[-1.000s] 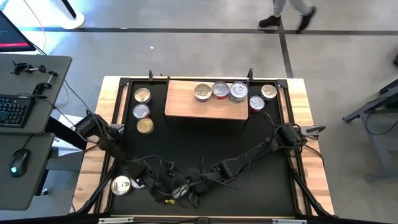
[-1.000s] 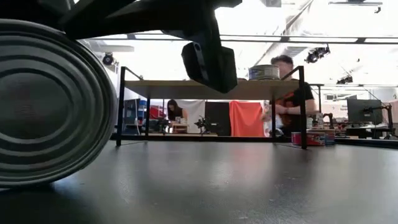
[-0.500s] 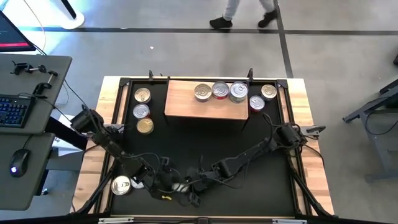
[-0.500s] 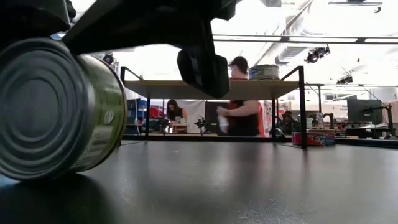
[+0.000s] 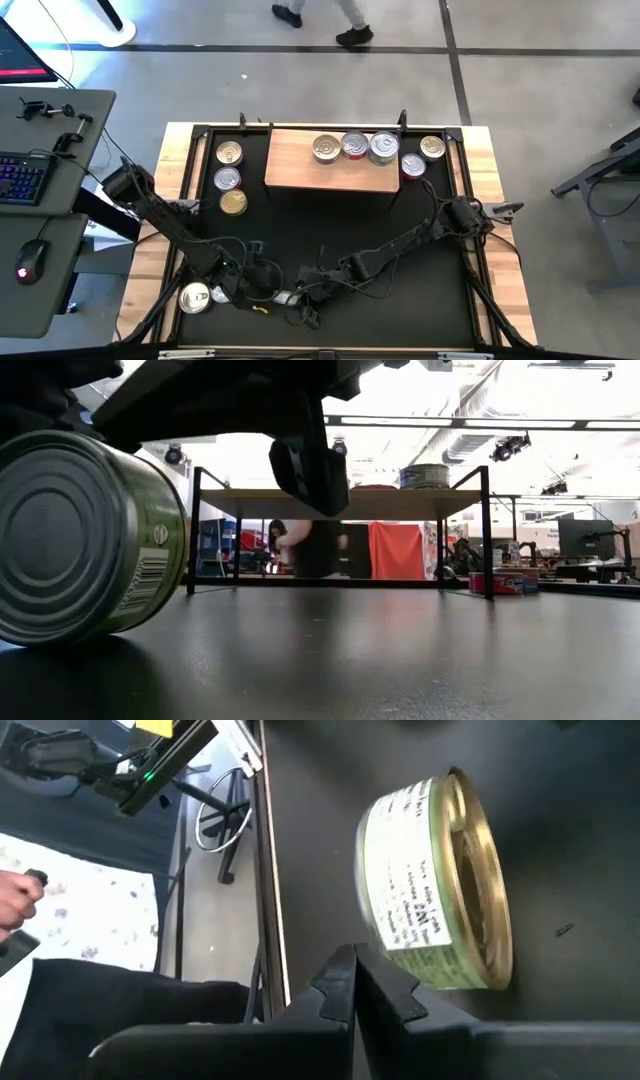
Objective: Stack canned seafood by type on shelf
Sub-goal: Put the green tuna can on the shelf
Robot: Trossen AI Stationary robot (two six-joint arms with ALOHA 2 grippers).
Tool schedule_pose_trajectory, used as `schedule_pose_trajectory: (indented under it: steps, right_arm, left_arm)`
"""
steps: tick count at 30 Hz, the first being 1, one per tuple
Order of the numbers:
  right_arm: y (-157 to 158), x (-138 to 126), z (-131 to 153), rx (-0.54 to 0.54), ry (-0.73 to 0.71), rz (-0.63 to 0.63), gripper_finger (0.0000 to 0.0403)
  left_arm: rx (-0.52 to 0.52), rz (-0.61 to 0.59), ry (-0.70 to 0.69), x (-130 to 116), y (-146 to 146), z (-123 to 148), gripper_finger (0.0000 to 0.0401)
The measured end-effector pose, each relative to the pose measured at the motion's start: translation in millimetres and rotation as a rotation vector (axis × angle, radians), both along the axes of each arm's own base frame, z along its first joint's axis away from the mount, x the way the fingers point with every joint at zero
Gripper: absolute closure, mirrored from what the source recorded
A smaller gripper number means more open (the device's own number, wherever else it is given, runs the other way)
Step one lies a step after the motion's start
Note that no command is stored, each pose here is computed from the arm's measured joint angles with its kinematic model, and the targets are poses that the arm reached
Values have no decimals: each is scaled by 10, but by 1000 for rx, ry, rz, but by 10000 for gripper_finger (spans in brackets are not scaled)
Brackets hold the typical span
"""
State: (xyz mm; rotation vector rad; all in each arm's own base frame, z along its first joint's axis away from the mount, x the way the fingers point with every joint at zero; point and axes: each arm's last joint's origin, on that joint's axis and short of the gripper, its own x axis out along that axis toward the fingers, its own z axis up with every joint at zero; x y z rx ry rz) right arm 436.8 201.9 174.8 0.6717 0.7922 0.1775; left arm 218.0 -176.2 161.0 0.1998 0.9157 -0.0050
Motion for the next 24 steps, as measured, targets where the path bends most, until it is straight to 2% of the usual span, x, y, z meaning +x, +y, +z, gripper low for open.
schedule_pose_trajectory:
  steps: [6, 14, 19, 24]
  right_arm:
    - [4, -1, 1, 7, 1, 15, 403]
    - [9, -4, 3, 7, -1, 31, 403]
    - [11, -15, 44, 4, -11, 71, 403]
    - [-49, -66, 247, -19, -34, 96, 403]
  left_arm:
    - [-7, 9, 0, -34, 30, 67, 401]
    - [1, 77, -26, -164, 163, 287, 401]
    - [-53, 133, -69, -260, 245, 467, 401]
    - [-106, 152, -111, -395, 293, 638, 401]
